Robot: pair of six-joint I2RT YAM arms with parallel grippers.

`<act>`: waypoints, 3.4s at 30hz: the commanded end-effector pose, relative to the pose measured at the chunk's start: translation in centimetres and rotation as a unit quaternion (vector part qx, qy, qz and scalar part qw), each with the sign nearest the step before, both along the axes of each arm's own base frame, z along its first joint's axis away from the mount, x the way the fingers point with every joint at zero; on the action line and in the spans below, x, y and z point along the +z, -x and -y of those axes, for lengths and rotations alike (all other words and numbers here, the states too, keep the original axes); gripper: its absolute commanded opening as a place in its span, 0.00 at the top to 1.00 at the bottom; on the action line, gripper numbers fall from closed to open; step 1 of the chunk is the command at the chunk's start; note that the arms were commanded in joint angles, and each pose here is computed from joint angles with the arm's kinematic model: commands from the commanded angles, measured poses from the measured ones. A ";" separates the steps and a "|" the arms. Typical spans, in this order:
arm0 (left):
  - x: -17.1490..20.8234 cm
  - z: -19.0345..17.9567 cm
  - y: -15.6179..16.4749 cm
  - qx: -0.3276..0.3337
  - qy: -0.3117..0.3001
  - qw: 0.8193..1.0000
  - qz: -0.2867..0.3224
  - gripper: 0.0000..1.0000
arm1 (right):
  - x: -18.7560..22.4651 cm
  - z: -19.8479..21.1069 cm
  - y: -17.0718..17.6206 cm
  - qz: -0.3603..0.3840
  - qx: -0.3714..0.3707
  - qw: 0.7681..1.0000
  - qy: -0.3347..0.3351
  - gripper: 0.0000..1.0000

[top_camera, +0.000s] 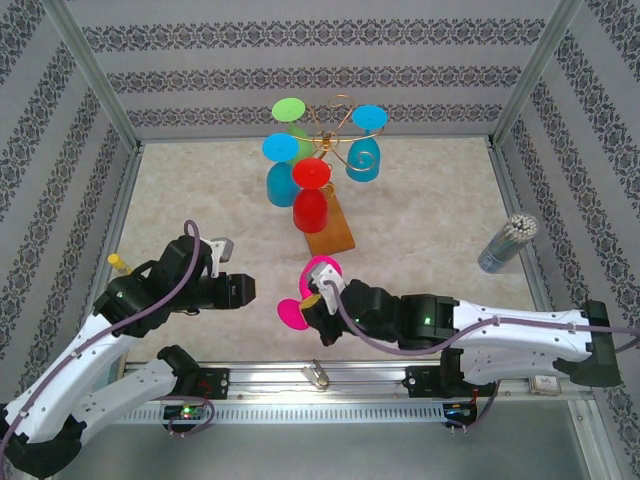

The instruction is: Take the wine glass off the wine glass rack

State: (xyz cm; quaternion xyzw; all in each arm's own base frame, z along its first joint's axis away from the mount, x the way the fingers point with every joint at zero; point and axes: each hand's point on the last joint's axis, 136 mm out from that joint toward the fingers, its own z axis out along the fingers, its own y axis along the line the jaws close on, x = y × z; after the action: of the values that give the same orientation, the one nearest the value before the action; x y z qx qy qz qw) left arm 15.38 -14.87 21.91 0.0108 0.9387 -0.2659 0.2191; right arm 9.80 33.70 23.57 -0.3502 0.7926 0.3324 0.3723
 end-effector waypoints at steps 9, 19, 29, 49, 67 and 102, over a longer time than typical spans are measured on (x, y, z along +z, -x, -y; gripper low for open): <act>-0.1 0.6 1.7 -0.006 0.009 0.998 -0.062 0.43 | -1.7 -3.0 0.7 0.140 0.013 0.989 0.048 1.00; -0.3 2.6 2.7 -0.021 0.061 0.991 -0.114 0.42 | -2.9 -2.6 -0.3 0.213 -0.040 0.974 0.070 1.00; -0.9 4.5 2.9 -0.004 0.126 0.979 -0.159 0.41 | -3.9 -2.8 -0.7 0.268 -0.075 0.955 0.106 1.00; -1.5 6.8 1.7 0.011 0.186 0.964 -0.190 0.46 | -2.8 -3.4 -0.8 0.301 -0.098 0.942 0.107 1.00; -2.1 7.3 1.0 0.019 0.195 0.962 -0.188 0.62 | -0.7 -4.6 -0.2 0.306 -0.082 0.945 0.080 1.00; -2.4 6.6 -0.2 0.037 0.218 0.968 -0.119 1.00 | 3.1 -4.8 1.1 0.273 -0.044 0.960 0.037 0.85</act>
State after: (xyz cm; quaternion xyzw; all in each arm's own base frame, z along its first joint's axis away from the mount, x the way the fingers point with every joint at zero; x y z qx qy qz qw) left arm 14.29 -21.86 20.57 -0.1012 0.8738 -0.4707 0.0675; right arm 9.39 37.74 20.96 -0.4540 0.6919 0.1018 0.5520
